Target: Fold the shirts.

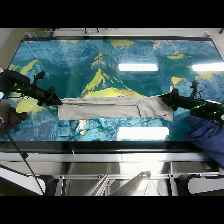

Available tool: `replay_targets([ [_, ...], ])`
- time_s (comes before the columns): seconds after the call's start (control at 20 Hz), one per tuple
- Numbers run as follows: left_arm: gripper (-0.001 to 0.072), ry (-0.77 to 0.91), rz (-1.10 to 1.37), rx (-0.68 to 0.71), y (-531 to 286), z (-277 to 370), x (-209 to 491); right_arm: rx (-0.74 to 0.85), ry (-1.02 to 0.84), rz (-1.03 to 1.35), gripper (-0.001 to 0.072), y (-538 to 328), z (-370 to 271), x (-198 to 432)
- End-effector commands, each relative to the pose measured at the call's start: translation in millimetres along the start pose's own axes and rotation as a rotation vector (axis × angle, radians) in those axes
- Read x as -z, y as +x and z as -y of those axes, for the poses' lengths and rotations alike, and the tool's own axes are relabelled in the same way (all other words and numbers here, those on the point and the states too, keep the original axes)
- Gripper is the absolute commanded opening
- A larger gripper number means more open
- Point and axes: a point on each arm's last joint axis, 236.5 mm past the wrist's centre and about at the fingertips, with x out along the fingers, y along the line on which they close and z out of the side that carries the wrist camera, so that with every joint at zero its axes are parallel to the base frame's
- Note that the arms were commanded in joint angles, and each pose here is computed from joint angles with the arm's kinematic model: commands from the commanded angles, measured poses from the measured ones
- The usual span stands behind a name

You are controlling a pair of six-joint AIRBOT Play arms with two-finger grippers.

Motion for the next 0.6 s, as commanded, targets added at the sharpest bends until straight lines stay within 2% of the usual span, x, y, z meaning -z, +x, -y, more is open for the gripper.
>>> replay_targets([
  [0.0, 0.0002, 0.010, -0.002, -0.008, 6, -3, -15, 0.070, -0.007, -0.052, 0.0019, 10, 24, 10],
  [0.05, 0.0035, 0.018, -0.002, -0.009, 6, -1, -16, 0.069, -0.010, -0.056, 0.0021, 9, 24, 11],
  [0.1, 0.0273, 0.028, -0.009, -0.008, 5, 4, -16, 0.053, -0.022, -0.067, 0.0128, 8, 19, 13],
  [0.15, 0.0500, 0.034, -0.026, -0.003, 3, 8, -13, 0.027, -0.043, -0.076, 0.0281, 5, 9, 13],
  [0.2, 0.0697, 0.018, -0.034, -0.001, -1, 10, -11, 0.006, -0.074, -0.089, 0.0272, -3, -1, 12],
  [0.25, 0.0716, -0.004, -0.036, 0.001, -6, 11, -11, 0.007, -0.101, -0.094, 0.0273, -14, -8, 7],
  [0.3, 0.0716, -0.023, -0.040, 0.004, -12, 12, -10, 0.042, -0.115, -0.087, 0.0312, -29, -9, -2],
  [0.35, 0.0716, -0.051, -0.047, 0.009, -18, 11, -8, 0.102, -0.147, -0.075, 0.0461, -45, -5, -13],
  [0.45, 0.0716, -0.100, -0.049, 0.015, -31, 9, -2, 0.237, -0.193, -0.060, 0.0632, -78, 11, -32],
  [0.5, 0.0715, -0.103, -0.031, 0.013, -37, 10, 0, 0.298, -0.191, -0.063, 0.0705, -88, 23, -38],
  [0.55, 0.0710, -0.106, -0.006, 0.008, -41, 12, 1, 0.356, -0.187, -0.071, 0.0705, -96, 36, -41],
])
